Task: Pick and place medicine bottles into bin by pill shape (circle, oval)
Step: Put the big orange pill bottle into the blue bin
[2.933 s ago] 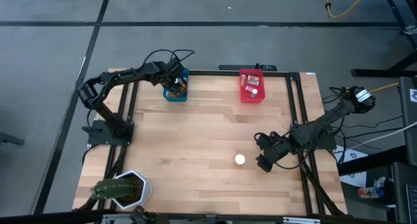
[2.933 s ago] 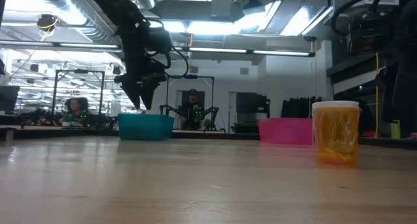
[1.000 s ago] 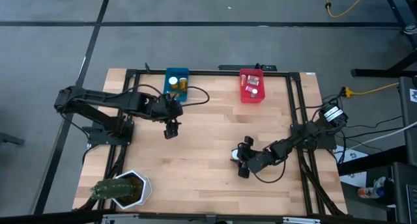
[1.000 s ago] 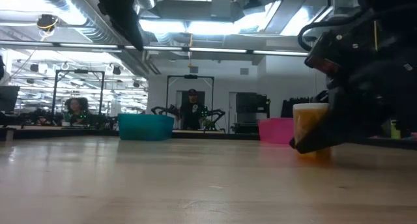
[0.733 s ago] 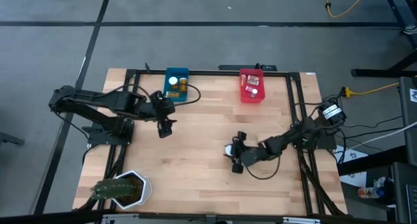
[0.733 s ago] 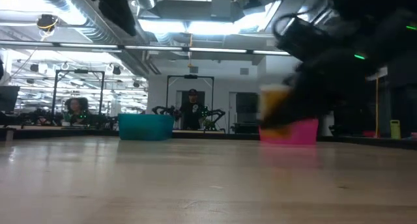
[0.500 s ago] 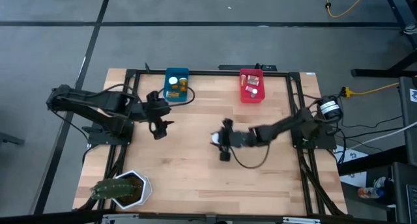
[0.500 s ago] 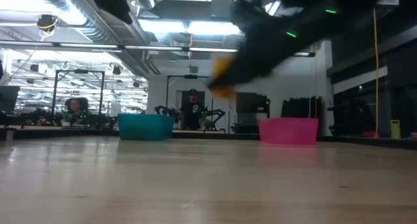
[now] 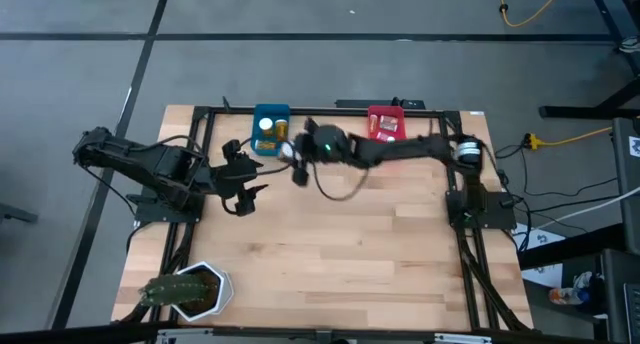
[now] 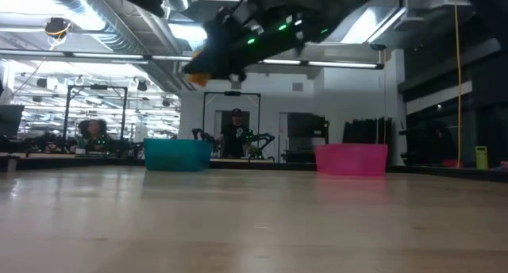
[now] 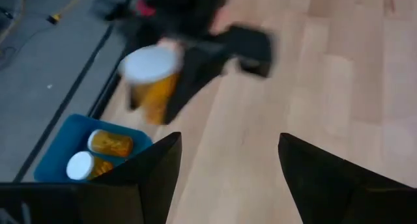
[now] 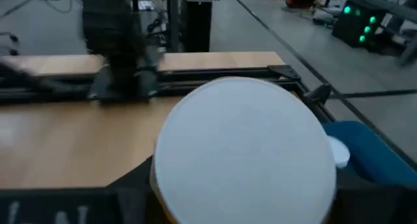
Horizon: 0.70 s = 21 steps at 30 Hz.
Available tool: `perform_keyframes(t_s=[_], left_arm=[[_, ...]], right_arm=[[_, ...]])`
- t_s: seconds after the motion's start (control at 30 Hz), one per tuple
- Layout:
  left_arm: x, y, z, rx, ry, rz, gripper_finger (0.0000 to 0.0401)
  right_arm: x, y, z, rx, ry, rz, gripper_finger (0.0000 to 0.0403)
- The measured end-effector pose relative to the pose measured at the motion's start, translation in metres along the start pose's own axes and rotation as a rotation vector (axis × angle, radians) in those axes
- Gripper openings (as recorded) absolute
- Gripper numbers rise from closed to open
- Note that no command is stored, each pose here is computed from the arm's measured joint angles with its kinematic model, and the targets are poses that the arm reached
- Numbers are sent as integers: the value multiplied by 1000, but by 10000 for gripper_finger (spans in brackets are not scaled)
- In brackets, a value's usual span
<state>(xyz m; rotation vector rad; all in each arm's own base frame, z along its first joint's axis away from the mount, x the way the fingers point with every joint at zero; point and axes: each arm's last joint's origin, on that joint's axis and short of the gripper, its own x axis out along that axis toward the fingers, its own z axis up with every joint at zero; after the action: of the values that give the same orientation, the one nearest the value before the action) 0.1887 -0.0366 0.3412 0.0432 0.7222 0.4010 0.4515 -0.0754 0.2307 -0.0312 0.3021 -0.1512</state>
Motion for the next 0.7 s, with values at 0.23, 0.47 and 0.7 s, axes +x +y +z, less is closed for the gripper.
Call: perform_keyframes(t_s=[0.23,0.47,0.7], left_arm=[[-2,-3,-1,15,-12,2,247],[-2,-3,-1,14,-9,1,247],[-2,-3,-2,16,-6,2,247]], right_arm=[[64,-43,-2,83,35,-55,176],[102,-68,-9,93,110,-193,191],[107,-86,-16,101,223,-217,248]])
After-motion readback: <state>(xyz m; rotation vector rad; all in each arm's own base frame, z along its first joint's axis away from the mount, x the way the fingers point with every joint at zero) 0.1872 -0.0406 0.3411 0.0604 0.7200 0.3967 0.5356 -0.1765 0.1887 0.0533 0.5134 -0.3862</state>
